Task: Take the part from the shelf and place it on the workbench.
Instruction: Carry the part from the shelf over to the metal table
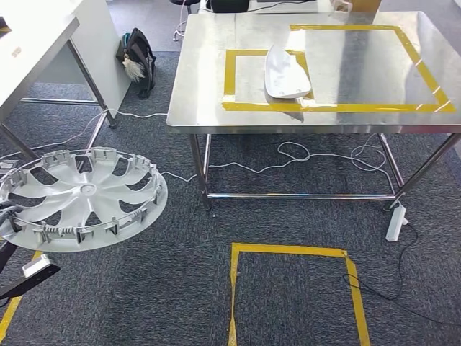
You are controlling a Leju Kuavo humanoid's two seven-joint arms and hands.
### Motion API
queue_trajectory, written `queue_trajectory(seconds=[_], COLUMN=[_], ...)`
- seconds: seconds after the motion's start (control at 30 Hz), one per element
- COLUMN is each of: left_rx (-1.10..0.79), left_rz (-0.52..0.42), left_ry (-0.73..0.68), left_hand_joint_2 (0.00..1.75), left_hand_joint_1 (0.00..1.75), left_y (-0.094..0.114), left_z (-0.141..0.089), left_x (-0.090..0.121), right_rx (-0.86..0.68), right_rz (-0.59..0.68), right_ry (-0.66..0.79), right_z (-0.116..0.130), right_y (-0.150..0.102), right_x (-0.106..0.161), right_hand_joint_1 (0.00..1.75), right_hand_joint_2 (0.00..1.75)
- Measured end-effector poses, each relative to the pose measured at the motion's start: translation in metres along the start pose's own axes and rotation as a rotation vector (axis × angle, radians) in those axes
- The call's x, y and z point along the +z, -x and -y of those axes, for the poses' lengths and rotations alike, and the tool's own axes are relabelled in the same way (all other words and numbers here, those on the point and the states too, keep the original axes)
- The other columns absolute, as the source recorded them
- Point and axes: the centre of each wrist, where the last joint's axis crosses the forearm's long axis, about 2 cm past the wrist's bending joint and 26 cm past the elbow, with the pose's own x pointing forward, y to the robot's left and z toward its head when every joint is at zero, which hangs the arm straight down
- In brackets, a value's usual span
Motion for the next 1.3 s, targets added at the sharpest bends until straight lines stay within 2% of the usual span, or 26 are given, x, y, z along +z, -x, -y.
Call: queue_trajectory(seconds=[0.37,0.63,0.87,1.03,1.3], left_rx=[-0.005,-0.009,0.003,-0.023,-0.043], left_rz=[-0.027,-0.03,-0.051,-0.041,-0.025], left_ry=[-0.049,-0.071,-0.124,-0.159,-0.178], left_hand_joint_2=[1.75,1.75,1.75,1.75,1.75], left_hand_joint_1=[1.75,1.75,1.75,1.75,1.75], left_y=[0.014,0.017,0.034,0.041,0.04], left_z=[-0.023,-0.029,-0.057,-0.076,-0.084], left_x=[-0.013,-0.016,-0.025,-0.025,-0.024], right_rx=[0.009,0.01,0.006,-0.014,-0.023], right_rz=[0.003,0.004,0.002,-0.008,-0.011], right_ry=[-0.022,-0.022,-0.006,-0.048,-0.069], right_z=[-0.001,-0.001,0.0,-0.001,-0.001], right_y=[0.0,0.0,0.0,0.001,0.0], right_x=[0.0,0.0,0.0,0.0,0.0], right_hand_joint_1=[0.0,0.0,0.0,0.0,0.0], right_hand_joint_2=[0.0,0.0,0.0,0.0,0.0])
